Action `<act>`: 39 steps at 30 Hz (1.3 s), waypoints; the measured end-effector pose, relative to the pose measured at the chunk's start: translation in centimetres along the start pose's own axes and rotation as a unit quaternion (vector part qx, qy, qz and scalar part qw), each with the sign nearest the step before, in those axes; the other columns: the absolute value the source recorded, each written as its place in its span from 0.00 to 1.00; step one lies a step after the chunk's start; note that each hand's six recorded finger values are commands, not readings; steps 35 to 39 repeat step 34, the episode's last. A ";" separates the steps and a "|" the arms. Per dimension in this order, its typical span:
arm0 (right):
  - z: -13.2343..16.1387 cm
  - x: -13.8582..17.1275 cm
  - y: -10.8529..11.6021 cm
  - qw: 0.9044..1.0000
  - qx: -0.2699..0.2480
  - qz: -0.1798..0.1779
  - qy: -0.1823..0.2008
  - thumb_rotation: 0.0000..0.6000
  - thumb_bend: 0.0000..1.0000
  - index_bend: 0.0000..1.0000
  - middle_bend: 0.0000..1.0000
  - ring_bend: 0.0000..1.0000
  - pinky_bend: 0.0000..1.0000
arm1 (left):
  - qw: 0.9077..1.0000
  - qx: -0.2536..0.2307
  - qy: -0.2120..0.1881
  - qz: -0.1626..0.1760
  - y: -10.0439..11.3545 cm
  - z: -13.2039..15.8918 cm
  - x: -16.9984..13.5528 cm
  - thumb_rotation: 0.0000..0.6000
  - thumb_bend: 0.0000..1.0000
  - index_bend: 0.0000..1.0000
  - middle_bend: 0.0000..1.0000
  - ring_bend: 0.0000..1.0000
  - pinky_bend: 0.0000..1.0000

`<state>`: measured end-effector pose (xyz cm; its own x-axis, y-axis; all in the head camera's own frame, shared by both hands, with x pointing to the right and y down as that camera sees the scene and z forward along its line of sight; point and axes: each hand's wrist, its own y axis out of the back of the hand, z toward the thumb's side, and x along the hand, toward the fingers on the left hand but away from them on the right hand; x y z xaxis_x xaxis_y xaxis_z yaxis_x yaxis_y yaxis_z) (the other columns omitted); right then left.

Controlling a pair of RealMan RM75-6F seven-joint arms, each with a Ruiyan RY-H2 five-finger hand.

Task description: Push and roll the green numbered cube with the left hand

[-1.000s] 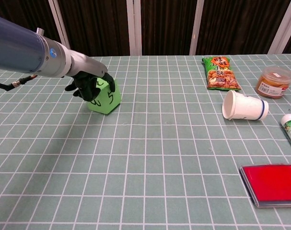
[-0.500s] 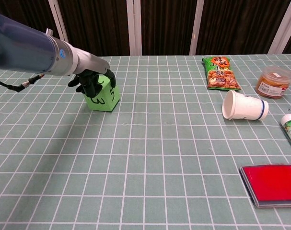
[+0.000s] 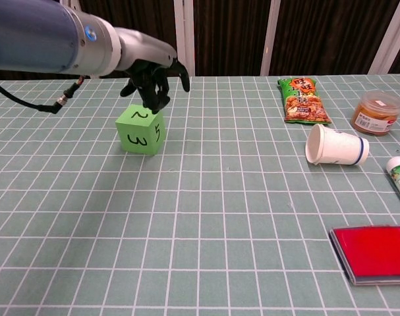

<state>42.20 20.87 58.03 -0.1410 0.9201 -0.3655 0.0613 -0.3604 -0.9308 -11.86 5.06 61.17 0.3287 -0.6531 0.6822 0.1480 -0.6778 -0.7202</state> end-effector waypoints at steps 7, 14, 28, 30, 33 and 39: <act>-0.1 0.1 0.1 1.000 -0.005 0.006 0.003 1.00 0.04 0.07 0.00 0.01 0.00 | 0.999 -0.021 -0.003 0.046 1.6 -2.9 -7.1 1.00 0.42 0.17 0.24 0.15 0.24; 0.4 0.3 0.4 1.000 -0.012 0.005 0.021 1.00 0.04 0.07 0.00 0.00 0.00 | 0.976 -0.046 0.108 0.181 0.2 -13.4 -14.4 1.00 0.41 0.17 0.22 0.11 0.19; -0.3 0.1 0.9 0.999 -0.015 -0.011 0.026 1.00 0.04 0.07 0.00 0.00 0.00 | 0.938 -0.041 0.220 0.263 -11.1 -24.6 -24.1 1.00 0.38 0.16 0.16 0.04 0.12; -0.3 0.1 0.9 1.000 -0.013 -0.010 0.025 1.00 0.04 0.07 0.00 0.00 0.00 | 0.937 -0.042 0.219 0.270 -11.4 -24.7 -24.1 1.00 0.38 0.16 0.16 0.04 0.12; -0.2 0.0 0.7 1.000 -0.010 -0.009 0.026 1.00 0.04 0.07 0.00 0.00 0.00 | 0.937 -0.050 0.210 0.277 -11.6 -24.5 -24.0 1.00 0.38 0.16 0.16 0.04 0.12; -0.1 0.0 0.7 1.000 -0.009 -0.008 0.026 1.00 0.04 0.07 0.00 0.00 0.00 | 0.936 -0.052 0.207 0.278 -11.5 -24.4 -24.0 1.00 0.38 0.16 0.16 0.04 0.12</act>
